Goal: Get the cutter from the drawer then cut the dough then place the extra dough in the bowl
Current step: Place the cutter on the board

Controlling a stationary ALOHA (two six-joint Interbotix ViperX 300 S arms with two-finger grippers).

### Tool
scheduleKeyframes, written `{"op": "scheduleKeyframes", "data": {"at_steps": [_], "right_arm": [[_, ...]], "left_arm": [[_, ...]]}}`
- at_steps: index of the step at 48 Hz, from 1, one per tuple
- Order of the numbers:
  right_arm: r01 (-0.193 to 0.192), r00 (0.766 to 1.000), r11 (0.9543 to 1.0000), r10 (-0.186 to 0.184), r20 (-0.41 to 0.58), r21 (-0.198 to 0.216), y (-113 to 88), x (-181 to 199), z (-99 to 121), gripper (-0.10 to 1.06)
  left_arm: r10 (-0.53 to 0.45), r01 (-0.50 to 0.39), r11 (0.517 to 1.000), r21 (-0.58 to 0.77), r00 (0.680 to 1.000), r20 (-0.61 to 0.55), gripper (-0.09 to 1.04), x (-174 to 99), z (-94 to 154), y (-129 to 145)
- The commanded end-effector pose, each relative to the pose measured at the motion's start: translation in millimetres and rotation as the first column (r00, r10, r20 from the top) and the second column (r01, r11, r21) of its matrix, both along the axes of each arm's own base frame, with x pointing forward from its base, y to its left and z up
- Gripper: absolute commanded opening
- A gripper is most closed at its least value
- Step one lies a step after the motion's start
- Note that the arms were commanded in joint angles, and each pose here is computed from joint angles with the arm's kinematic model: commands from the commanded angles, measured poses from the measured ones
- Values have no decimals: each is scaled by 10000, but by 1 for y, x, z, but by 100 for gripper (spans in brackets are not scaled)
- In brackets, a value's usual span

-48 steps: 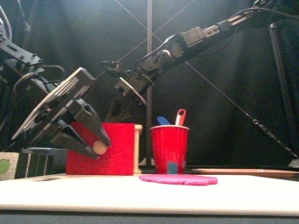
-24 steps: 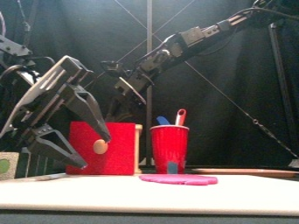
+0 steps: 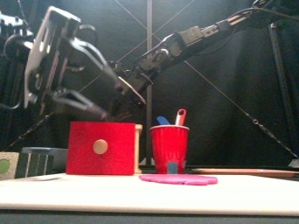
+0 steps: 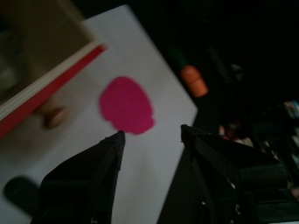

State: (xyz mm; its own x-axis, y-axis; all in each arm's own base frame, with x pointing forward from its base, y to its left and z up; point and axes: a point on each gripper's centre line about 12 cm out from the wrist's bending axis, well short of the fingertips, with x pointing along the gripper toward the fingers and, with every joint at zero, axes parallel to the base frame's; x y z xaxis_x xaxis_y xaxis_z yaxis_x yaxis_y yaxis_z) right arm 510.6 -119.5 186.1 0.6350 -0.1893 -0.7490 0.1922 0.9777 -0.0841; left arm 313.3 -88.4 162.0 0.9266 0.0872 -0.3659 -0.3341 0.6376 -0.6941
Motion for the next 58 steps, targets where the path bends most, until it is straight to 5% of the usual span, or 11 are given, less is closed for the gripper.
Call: {"op": "scheduleKeyframes", "data": {"at_steps": [1,13,25,31,42,50,58], "right_arm": [[-92,9999,10000,92,117,22,7,1,13,4],[-307,9966,9995,314,763,-107,19,4,46,4],[-458,9857,9982,515,1604,-390,29,-8,104,5],[-638,9865,9970,696,1484,-430,37,-17,109,9],[-992,9929,9946,1010,632,-320,54,-27,89,48],[-1069,9927,9942,1072,551,-88,65,-24,83,82],[-1123,9928,9936,1116,443,144,71,-19,75,87]], "left_arm": [[-929,826,9936,769,9855,1419,88,0,37,-4],[-2112,1188,9429,3112,9357,2826,80,-22,67,14],[-1972,162,8624,5060,9313,3063,52,-45,77,52],[-2289,72,8058,5922,9260,3002,41,-60,78,57],[-3022,184,6924,7213,9152,2667,38,-86,71,60],[-3080,116,6613,7500,9159,2574,37,-92,68,64],[-2943,111,6584,7526,9241,2439,37,-93,64,68]]}}
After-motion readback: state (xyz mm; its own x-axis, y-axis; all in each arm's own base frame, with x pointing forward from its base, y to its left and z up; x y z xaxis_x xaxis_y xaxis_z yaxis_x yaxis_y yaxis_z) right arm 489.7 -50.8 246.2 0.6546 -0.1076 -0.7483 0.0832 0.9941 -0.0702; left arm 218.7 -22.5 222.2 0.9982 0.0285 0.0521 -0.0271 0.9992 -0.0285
